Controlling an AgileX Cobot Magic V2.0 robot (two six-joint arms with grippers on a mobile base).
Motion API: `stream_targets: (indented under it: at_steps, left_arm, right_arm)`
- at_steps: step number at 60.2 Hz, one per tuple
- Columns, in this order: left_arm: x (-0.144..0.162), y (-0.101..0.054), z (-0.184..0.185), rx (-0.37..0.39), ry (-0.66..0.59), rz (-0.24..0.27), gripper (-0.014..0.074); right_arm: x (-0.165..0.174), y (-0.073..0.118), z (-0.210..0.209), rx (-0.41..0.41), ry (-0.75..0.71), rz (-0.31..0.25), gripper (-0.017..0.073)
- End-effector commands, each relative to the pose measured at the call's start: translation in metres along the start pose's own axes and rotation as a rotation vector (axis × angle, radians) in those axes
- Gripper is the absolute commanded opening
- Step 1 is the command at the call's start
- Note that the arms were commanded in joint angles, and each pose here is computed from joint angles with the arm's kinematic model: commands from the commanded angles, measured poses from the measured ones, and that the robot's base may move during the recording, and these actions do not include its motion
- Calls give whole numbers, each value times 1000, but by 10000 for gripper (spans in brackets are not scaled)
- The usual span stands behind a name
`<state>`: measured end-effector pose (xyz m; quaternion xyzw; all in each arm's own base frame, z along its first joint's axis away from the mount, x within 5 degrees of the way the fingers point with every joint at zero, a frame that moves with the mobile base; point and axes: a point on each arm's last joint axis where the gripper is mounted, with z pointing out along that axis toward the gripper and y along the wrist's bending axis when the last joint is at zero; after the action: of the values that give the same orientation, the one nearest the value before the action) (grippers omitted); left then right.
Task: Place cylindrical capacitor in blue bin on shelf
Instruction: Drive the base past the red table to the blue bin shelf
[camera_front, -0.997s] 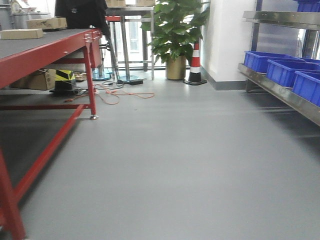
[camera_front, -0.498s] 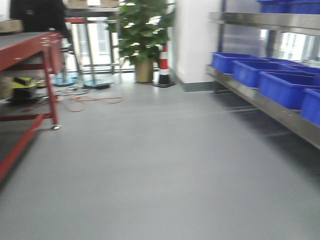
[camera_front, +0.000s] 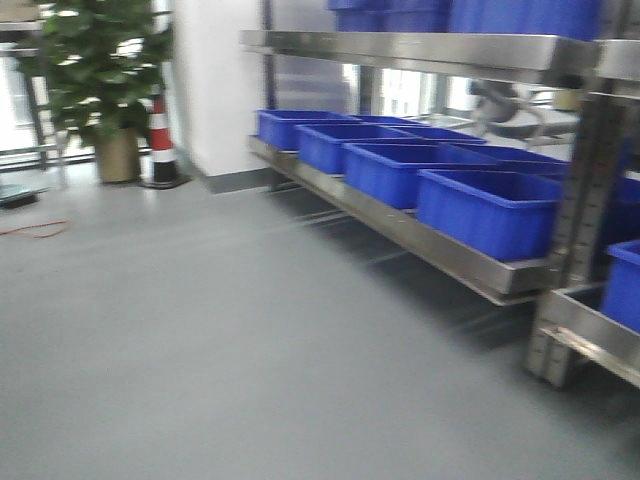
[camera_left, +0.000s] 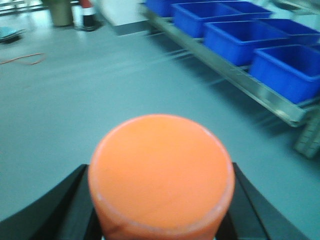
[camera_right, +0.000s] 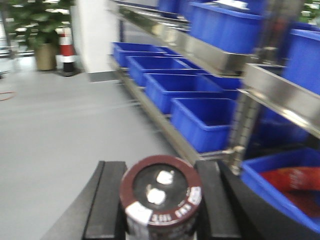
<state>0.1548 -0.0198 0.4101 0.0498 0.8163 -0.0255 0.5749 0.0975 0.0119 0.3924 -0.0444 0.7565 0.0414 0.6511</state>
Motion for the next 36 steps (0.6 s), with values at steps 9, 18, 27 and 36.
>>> stream_targets:
  at_steps: [9, 18, 27, 36]
  left_arm:
    - [-3, -1, -3, 8, -32, 1, -111]
    - [-3, -1, -3, 8, -32, 1, -111]
    - [-3, -1, -3, 8, -32, 1, -111]
    - [-3, -1, -3, 8, -32, 1, -111]
  right_arm:
    - [-2, 0, -1, 3, -29, -12, -162]
    - [-2, 0, -1, 3, -29, -12, -162]
    - [-2, 0, -1, 3, -29, -12, -162]
    - [-2, 0, -1, 3, -29, -12, -162]
